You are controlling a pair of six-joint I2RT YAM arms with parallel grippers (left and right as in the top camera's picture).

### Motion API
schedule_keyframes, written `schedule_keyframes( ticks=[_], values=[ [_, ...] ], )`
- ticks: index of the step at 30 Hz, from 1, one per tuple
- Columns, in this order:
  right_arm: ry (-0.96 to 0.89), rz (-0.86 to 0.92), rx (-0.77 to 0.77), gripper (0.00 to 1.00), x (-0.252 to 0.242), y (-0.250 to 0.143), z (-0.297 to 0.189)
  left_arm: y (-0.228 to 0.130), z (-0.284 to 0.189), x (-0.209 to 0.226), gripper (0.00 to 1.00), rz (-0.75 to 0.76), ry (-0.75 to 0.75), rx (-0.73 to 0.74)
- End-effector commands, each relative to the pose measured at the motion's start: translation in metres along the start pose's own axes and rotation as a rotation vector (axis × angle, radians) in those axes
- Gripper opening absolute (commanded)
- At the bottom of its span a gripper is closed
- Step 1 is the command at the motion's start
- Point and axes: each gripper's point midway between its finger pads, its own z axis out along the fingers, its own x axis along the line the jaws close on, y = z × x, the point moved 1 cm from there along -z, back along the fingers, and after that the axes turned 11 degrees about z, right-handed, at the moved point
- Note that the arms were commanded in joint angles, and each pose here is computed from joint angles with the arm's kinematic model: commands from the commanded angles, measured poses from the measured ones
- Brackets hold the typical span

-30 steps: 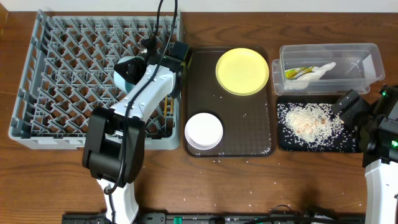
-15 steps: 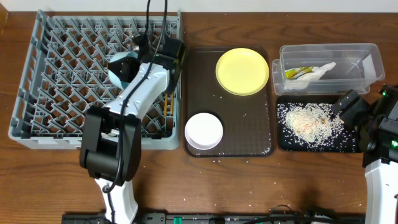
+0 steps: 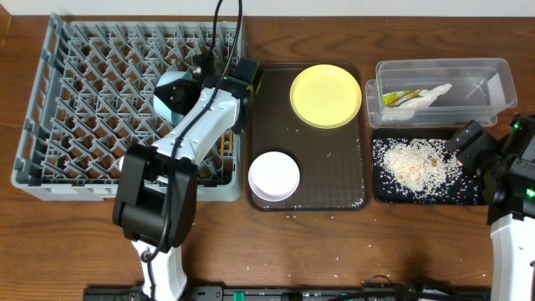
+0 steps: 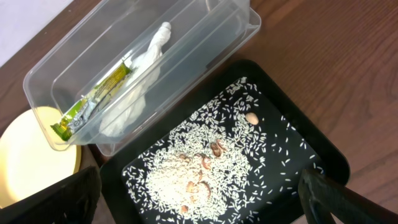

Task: Sort waste into correct bins and load items into the dishwasher
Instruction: 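Lower the blue bowl into the dish rack with the left gripper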

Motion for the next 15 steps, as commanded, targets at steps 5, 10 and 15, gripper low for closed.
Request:
schedule_keyframes(
  ticks=[5,10,15],
  values=[
    [-0.008,-0.001,-0.020,0.99,-0.001,0.006,-0.003,-0.009,-0.008,-0.040,0.37,-0.005,-0.196,0.030],
    [-0.008,-0.001,-0.020,0.99,-0.001,0.006,-0.003,-0.008,-0.016,-0.042,0.49,0.011,-0.201,0.016],
    [-0.008,-0.001,-0.020,0.99,-0.001,0.006,-0.003,-0.002,-0.052,-0.059,0.50,-0.011,-0.383,-0.038]
  ],
)
